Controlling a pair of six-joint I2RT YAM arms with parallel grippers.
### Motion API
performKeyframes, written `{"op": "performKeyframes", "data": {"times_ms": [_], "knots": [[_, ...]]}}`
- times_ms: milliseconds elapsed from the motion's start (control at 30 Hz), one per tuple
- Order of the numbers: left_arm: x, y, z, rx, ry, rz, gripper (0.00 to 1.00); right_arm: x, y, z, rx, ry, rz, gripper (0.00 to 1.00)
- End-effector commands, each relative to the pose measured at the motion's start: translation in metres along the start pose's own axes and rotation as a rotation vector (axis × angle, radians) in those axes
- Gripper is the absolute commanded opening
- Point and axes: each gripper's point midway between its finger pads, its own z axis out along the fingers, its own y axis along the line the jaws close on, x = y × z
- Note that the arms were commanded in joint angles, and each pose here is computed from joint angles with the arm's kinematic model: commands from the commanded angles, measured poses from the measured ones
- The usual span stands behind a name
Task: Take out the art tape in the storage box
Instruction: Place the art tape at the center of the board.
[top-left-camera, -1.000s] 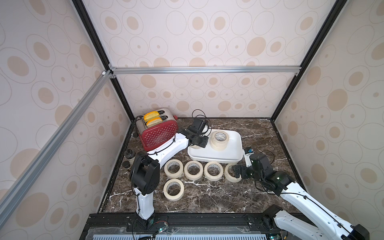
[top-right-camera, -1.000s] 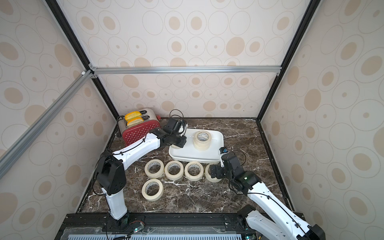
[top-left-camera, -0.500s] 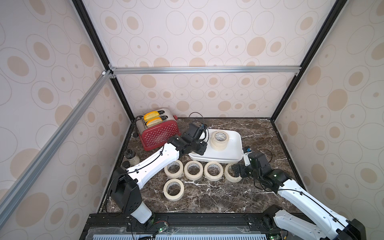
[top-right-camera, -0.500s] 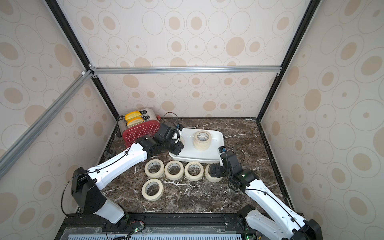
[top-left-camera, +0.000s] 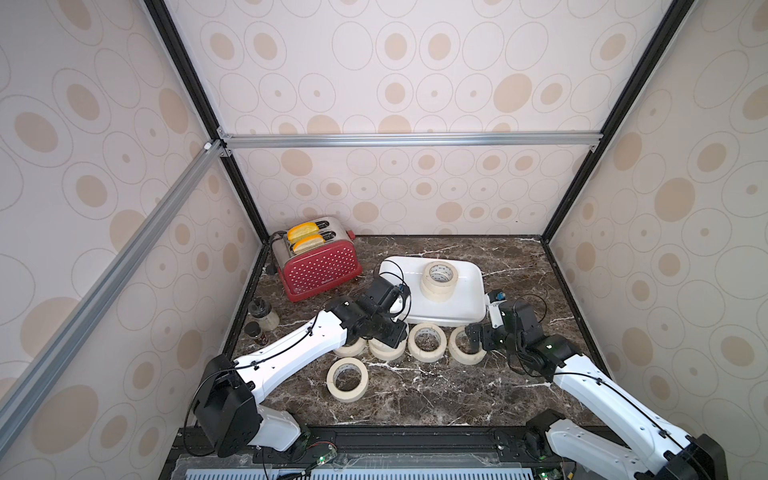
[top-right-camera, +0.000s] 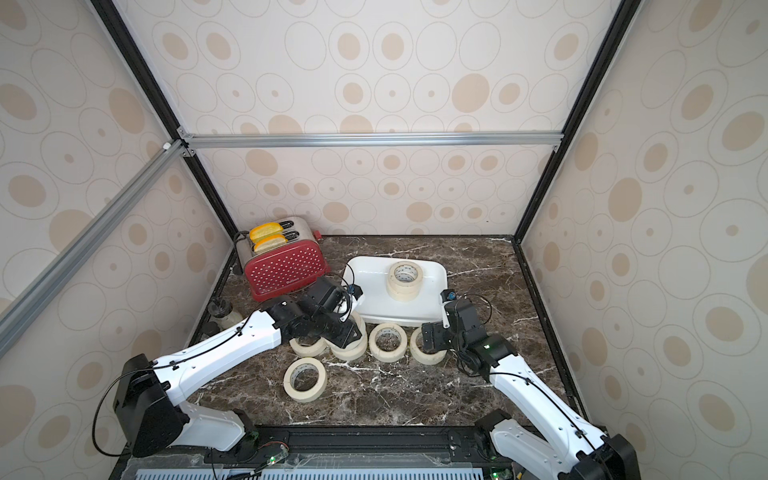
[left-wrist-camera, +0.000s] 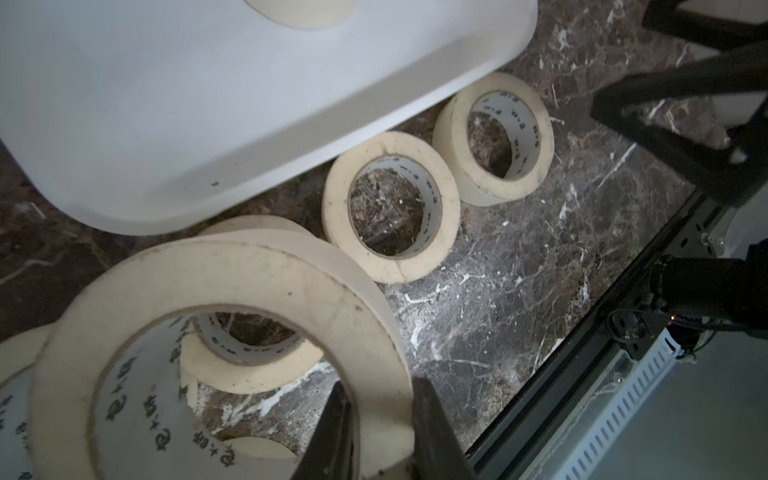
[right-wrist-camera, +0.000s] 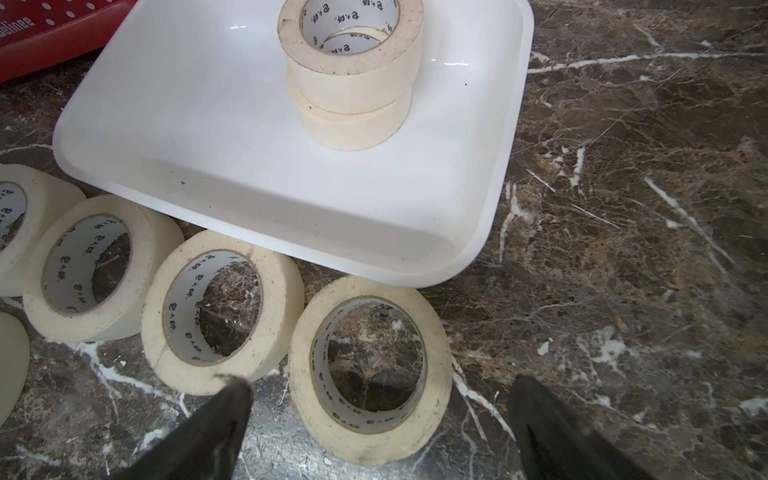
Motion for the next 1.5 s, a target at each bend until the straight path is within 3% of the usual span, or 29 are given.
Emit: {"op": "performKeyframes", "data": {"times_ms": [0, 567, 933, 1467], "knots": [[0.017, -0.025, -0.007, 0.072, 0.033, 0.006, 0.14, -0.009, -0.004, -0.003, 0.006, -0.021, -0.007, 1.00], [0.094, -0.073, 0.021, 0.177, 0.236, 0.035, 0.14, -0.010, -0.011, -0.004, 0.018, -0.026, 0.016, 1.00], [0.106, -0.054, 0.043, 0.098, 0.258, 0.050, 0.13, -0.007, -0.011, -0.003, 0.016, -0.018, 0.032, 1.00], [0.098, -0.029, 0.067, -0.038, 0.229, 0.079, 0.13, -0.004, -0.013, -0.003, 0.025, -0.007, 0.026, 1.00]]}}
